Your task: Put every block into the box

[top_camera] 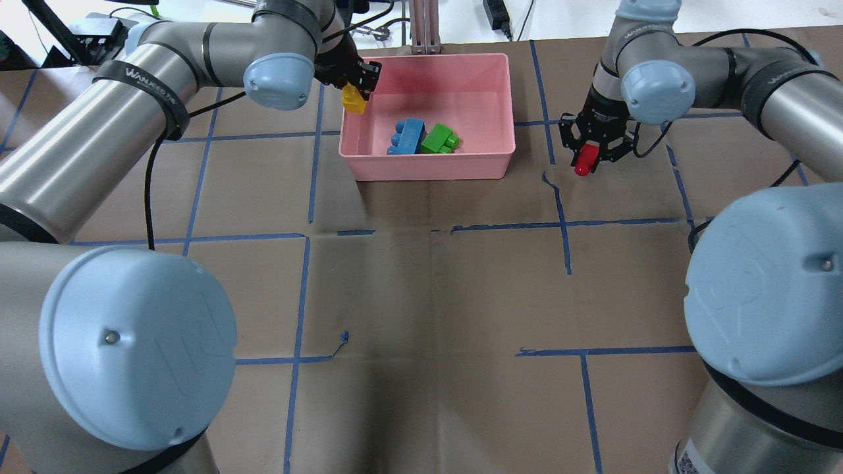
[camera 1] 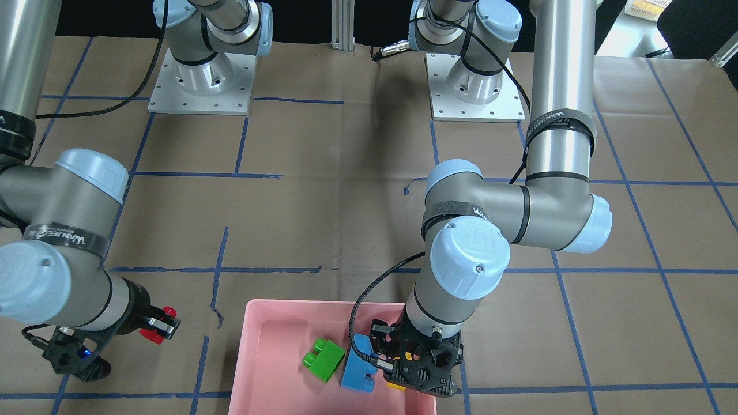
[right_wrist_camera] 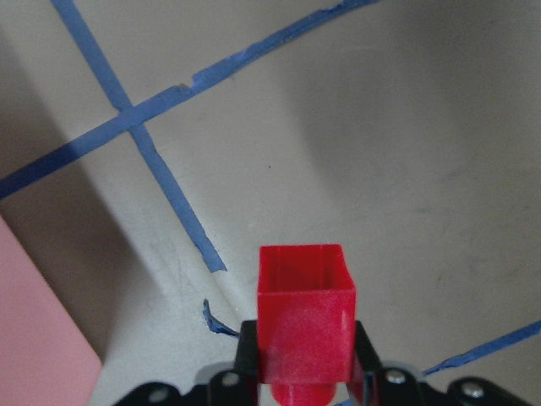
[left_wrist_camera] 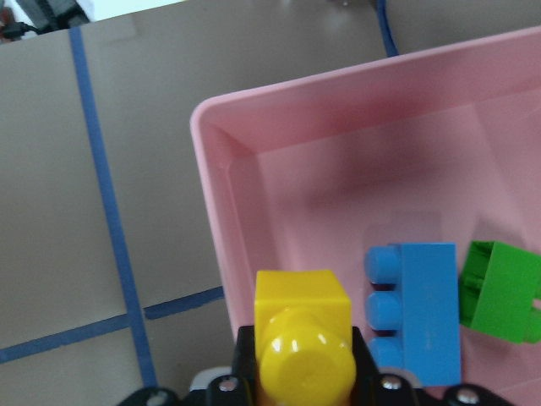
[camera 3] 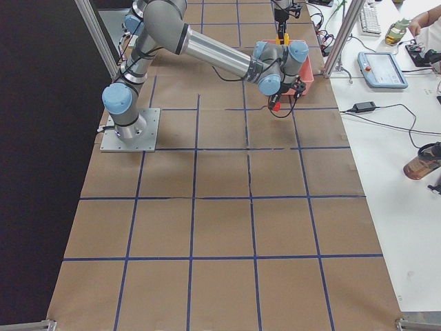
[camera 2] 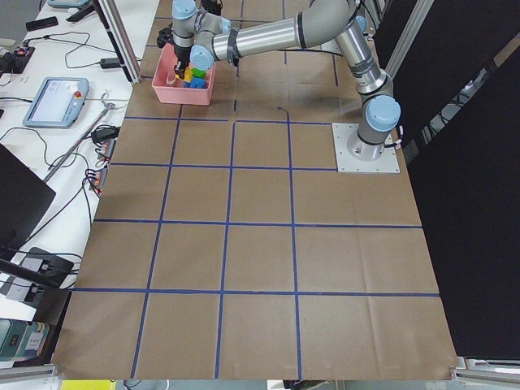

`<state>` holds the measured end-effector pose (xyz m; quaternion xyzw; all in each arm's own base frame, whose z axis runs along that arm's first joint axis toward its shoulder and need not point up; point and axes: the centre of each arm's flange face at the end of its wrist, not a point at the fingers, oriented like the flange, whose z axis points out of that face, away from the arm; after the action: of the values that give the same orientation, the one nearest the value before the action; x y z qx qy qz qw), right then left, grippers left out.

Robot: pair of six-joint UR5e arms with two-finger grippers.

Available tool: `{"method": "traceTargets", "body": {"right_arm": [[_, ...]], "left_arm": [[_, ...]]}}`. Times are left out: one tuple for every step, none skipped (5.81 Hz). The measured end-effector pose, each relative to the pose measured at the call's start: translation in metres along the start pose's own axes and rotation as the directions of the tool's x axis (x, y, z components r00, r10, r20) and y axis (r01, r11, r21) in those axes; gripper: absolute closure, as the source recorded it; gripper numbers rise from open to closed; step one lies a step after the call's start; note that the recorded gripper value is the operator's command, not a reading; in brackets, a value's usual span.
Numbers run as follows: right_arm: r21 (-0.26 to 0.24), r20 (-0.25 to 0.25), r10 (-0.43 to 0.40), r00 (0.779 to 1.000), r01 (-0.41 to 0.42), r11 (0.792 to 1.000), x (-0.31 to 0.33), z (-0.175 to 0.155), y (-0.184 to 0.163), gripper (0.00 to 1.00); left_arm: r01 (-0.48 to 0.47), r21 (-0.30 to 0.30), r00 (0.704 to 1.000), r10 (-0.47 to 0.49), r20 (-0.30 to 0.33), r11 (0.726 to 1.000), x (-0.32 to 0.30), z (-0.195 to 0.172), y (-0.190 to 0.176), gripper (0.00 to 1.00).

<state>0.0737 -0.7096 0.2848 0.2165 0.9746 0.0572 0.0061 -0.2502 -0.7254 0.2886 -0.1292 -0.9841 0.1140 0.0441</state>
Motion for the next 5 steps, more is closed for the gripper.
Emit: {"method": "traceTargets", "body": {"right_arm": [[0.020,0.010,-0.033,0.999,0.033,0.999,-0.008,-0.036,-0.005,0.74],[0.052,0.023,-0.076,0.997,0.075,0.996,-0.027,-0.065,0.000,0.74],[0.088,0.032,-0.131,0.991,0.128,0.988,-0.060,-0.085,0.014,0.74],[0.119,0.037,-0.187,0.982,0.181,0.976,-0.098,-0.095,0.033,0.74],[0.127,0.048,-0.235,0.971,0.228,0.966,-0.135,-0.091,0.051,0.74]], "left_arm": [[0.010,-0.007,1.000,-0.010,0.001,1.000,0.003,-0.012,0.003,0.00],[0.020,-0.041,1.000,-0.020,0.003,0.999,0.004,-0.039,0.011,0.00],[0.035,-0.092,0.999,-0.034,0.011,0.995,0.002,-0.079,0.026,0.00],[0.059,-0.140,0.998,-0.056,0.024,0.988,-0.005,-0.122,0.047,0.00],[0.090,-0.166,0.996,-0.086,0.036,0.982,-0.016,-0.157,0.073,0.00]]}}
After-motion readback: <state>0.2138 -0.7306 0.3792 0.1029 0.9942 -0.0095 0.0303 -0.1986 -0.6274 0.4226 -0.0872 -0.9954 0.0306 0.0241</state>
